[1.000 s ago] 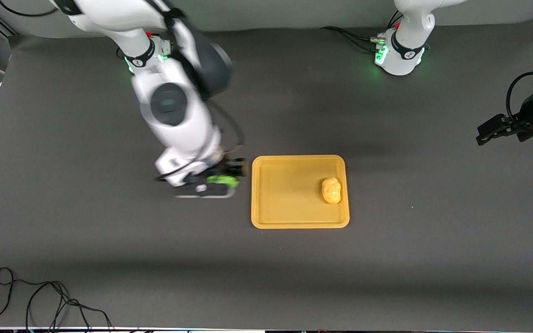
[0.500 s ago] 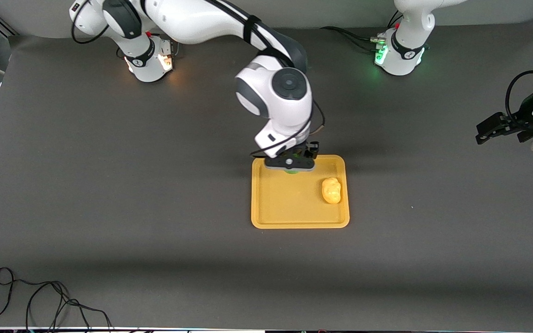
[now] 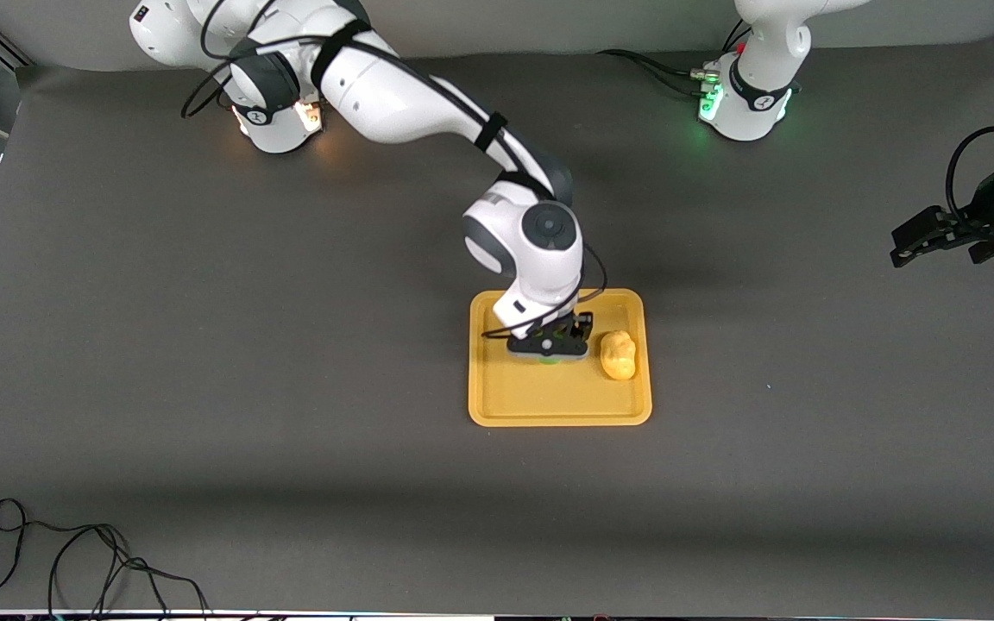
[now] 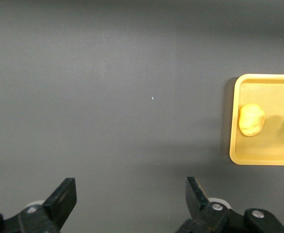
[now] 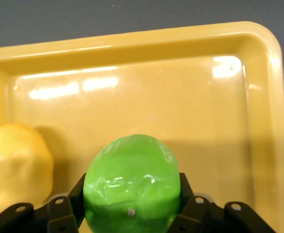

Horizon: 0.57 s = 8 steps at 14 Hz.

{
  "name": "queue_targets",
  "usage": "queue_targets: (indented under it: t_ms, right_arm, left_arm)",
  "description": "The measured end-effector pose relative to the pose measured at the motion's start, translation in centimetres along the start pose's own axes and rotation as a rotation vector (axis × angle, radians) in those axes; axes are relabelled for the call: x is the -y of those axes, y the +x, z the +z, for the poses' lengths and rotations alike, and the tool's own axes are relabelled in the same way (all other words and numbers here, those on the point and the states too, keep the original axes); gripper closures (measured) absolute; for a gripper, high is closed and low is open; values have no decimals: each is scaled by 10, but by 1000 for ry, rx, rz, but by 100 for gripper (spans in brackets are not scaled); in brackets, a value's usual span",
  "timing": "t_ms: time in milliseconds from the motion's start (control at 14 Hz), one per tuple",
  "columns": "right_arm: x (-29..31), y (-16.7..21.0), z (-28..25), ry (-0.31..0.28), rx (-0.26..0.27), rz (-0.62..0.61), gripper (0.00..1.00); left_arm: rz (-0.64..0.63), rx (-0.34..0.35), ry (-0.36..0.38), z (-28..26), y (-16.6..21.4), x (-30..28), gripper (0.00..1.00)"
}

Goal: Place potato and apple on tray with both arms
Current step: 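Lower the apple onto the tray beside the potato and open the right gripper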

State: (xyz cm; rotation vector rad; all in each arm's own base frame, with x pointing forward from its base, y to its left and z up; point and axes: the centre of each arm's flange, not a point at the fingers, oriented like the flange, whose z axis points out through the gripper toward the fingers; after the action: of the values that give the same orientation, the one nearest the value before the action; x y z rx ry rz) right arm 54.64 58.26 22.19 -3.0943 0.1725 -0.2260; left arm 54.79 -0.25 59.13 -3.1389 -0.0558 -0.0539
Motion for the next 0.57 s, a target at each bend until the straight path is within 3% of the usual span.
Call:
queue_targets:
  t_ms: [571]
  right_arm:
    - [-5,3,31,13,-14,6,27]
  left_arm:
    - [0,1,0,0,0,0,0]
